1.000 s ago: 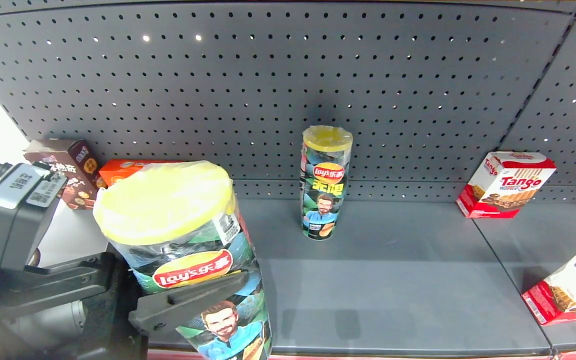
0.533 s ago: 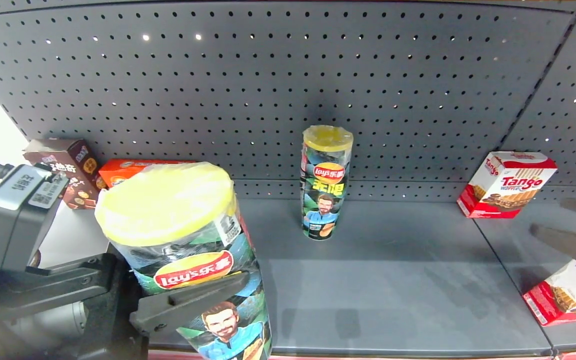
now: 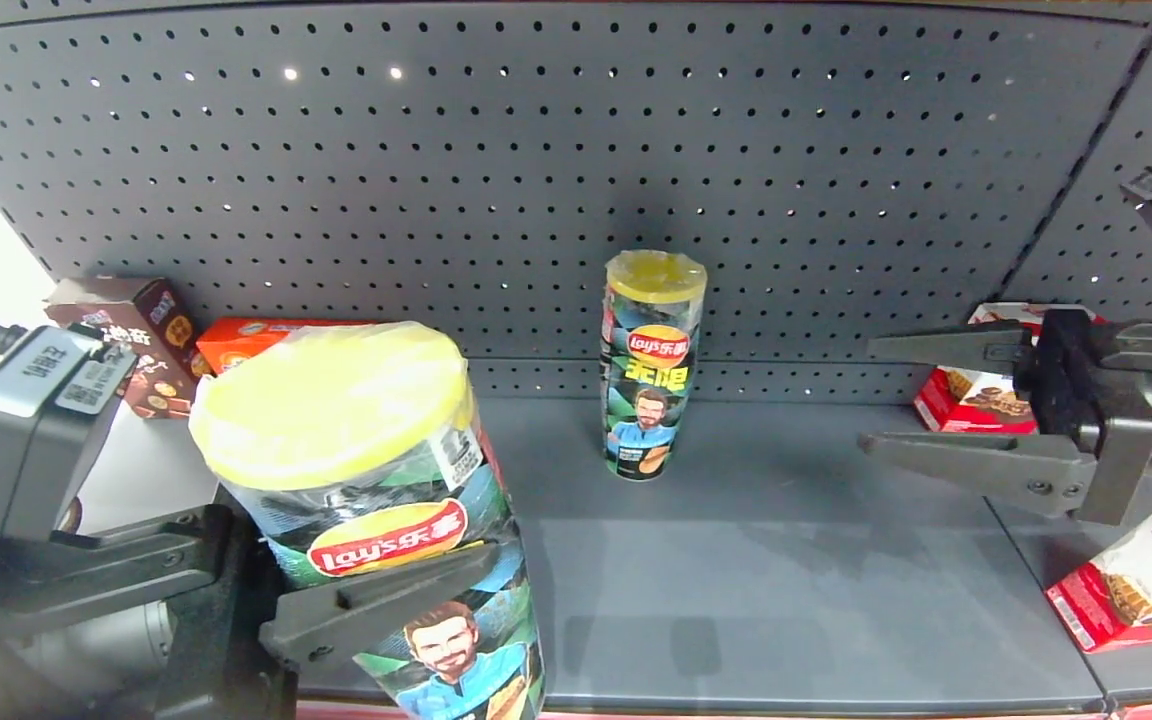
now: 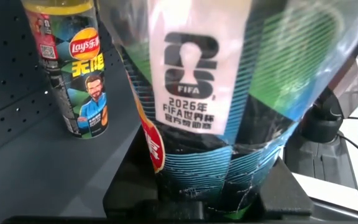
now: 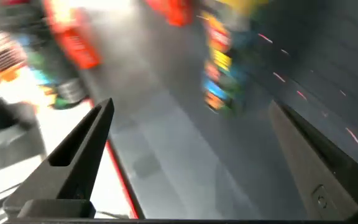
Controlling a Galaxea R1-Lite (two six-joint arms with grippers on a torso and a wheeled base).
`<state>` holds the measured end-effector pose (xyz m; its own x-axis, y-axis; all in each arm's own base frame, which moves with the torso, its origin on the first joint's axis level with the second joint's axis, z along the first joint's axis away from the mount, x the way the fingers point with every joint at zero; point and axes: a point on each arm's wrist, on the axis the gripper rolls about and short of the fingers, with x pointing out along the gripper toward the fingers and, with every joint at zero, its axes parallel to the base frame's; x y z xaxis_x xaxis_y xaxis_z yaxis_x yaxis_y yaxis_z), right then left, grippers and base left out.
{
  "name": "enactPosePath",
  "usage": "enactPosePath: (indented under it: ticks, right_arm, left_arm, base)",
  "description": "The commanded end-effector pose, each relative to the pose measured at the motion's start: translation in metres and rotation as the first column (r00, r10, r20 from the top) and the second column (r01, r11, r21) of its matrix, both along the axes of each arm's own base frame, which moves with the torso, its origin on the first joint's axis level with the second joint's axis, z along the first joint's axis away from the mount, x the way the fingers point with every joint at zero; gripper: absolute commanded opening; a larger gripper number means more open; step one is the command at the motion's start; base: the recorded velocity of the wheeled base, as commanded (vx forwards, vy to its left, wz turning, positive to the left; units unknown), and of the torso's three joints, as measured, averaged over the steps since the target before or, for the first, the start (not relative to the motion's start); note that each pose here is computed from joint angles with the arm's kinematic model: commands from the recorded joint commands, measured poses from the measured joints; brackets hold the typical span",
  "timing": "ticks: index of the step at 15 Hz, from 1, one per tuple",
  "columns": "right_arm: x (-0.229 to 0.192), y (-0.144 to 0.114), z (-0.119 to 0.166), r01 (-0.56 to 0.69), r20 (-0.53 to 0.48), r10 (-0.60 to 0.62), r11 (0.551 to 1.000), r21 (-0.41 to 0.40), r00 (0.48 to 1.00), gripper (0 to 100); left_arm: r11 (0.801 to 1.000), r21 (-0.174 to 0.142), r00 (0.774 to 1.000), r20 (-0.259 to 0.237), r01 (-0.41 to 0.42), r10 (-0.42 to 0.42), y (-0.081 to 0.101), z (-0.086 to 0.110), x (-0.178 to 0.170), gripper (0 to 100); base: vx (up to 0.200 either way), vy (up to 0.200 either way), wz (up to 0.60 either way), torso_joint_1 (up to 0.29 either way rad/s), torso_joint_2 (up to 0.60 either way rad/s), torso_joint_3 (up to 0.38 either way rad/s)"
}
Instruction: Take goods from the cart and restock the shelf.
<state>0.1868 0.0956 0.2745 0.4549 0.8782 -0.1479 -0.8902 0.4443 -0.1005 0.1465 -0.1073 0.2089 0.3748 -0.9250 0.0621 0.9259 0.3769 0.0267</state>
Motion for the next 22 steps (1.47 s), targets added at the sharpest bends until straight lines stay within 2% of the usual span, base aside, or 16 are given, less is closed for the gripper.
enactPosePath:
  ticks: [1,2,6,10,17,22]
  right_arm:
    - [0.03,0.006,-0.013,-0.131,0.033,0.132,0.991,-0.028,0.991,100]
    - [0.044,0.005,-0.019,-0.189,0.07,0.191,0.981,-0.038,0.979,100]
    - [0.069,0.015,-0.021,-0.196,0.068,0.199,0.98,-0.042,0.978,100]
    - [0.106,0.029,-0.017,-0.203,0.137,0.21,0.977,-0.063,0.968,100]
    - [0.141,0.048,-0.042,-0.219,0.08,0.224,0.973,-0.071,0.971,100]
    - [0.163,0.062,-0.057,-0.238,0.049,0.242,0.969,-0.069,0.969,100]
  left_arm:
    - [1.0,-0.001,1.0,0.001,0.001,-0.001,0.0,0.0,0.0,0]
    - [1.0,0.0,1.0,0.0,0.003,-0.003,0.0,0.0,-0.001,0]
    - [1.0,0.0,1.0,0.0,0.007,-0.007,-0.001,0.0,-0.001,0]
    - [1.0,0.001,1.0,-0.004,0.011,-0.011,-0.001,-0.001,0.0,0]
    - [0.999,-0.011,0.998,-0.041,0.039,-0.039,-0.001,-0.001,0.001,0]
    - [0.999,-0.022,0.999,-0.043,0.023,-0.024,0.001,0.001,0.003,0]
  base:
    - [0.0,0.0,0.0,0.0,0.0,0.0]
    - [0.0,0.0,0.0,0.0,0.0,0.0]
    - [0.0,0.0,0.0,0.0,0.0,0.0]
    - [0.0,0.0,0.0,0.0,0.0,0.0]
    - [0.0,0.0,0.0,0.0,0.0,0.0]
    - [0.0,0.0,0.0,0.0,0.0,0.0]
